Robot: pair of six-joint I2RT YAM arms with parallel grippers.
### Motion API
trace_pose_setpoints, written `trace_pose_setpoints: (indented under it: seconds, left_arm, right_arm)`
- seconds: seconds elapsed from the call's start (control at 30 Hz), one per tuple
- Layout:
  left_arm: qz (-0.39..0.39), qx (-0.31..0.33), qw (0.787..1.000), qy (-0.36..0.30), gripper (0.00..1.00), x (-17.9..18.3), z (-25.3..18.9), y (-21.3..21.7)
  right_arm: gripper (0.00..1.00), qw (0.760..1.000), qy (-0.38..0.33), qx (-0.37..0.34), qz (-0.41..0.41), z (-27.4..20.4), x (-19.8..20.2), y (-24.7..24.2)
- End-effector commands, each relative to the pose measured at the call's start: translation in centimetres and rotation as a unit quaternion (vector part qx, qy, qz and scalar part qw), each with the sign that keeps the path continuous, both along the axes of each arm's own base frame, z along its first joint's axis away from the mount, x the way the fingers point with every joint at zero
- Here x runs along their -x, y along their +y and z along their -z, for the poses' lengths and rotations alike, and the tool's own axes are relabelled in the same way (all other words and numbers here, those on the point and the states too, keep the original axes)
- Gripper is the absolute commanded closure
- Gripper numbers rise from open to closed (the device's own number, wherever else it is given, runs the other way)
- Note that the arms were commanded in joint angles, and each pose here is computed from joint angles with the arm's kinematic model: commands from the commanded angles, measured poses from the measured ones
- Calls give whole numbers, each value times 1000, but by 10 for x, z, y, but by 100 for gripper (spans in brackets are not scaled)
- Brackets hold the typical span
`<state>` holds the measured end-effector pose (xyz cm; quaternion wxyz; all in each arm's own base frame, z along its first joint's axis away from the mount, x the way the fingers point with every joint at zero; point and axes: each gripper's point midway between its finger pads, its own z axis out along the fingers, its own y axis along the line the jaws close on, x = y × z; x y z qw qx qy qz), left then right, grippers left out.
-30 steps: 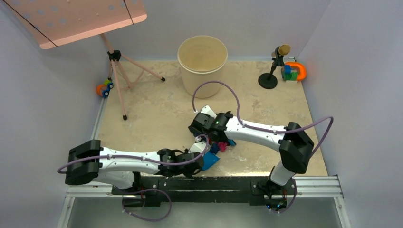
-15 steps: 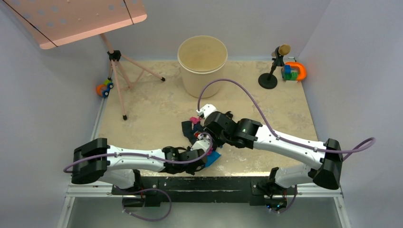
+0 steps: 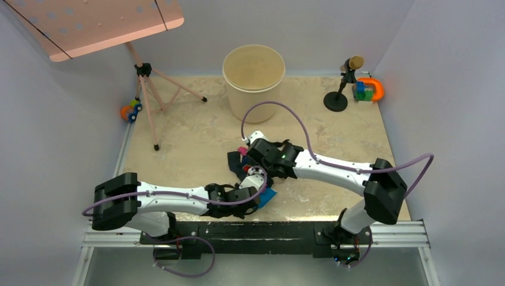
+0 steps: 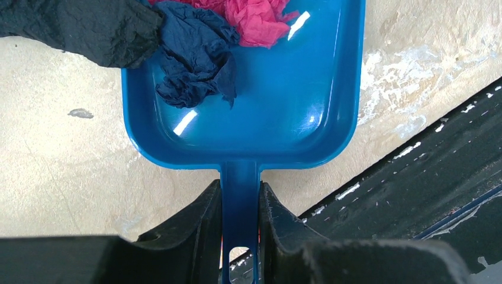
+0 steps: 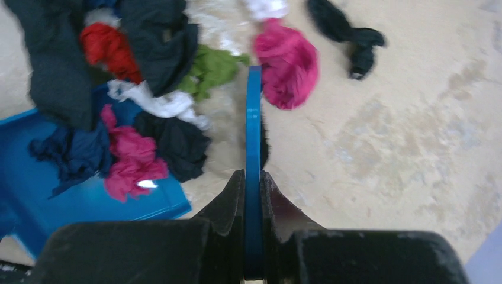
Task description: Sweep away the paper scraps from the table
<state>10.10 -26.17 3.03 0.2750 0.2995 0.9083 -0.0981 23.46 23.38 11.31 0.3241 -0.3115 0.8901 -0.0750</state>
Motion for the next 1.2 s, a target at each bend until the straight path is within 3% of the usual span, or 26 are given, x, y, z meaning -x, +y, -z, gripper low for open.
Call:
trace_pose_setpoints:
  seconds: [0.0, 0.2, 0.33, 0.53, 0.77, 0.93, 1.17]
  left_arm:
    - [-16, 19, 1000, -15, 100, -8, -9, -8]
    - [-21, 24, 999, -16, 100, -8, -8, -7]
    - [-23, 25, 999, -19, 100, -9, -7, -6]
    - [-13, 18, 999, -27, 100, -10, -9, -7]
    - [-10, 25, 998, -58, 100, -14, -23, -5]
    - [-4, 18, 996, -85, 100, -19, -48, -9]
    - [0, 79, 992, -101, 100, -21, -103, -19]
  right_arm:
    - [100, 988, 58, -88, -111, 7, 26, 46]
    - [100, 945, 141, -179, -236, -15, 76, 74]
    - [100, 942, 146, -187, -237, -27, 81, 67]
    - [100, 969, 114, -176, -134, -44, 52, 27]
    - [100, 982, 9, -188, -3, -87, 25, -28]
    - [100, 975, -67, -186, 99, -104, 13, -72]
    - [100, 949, -129, -220, 186, -119, 14, -112]
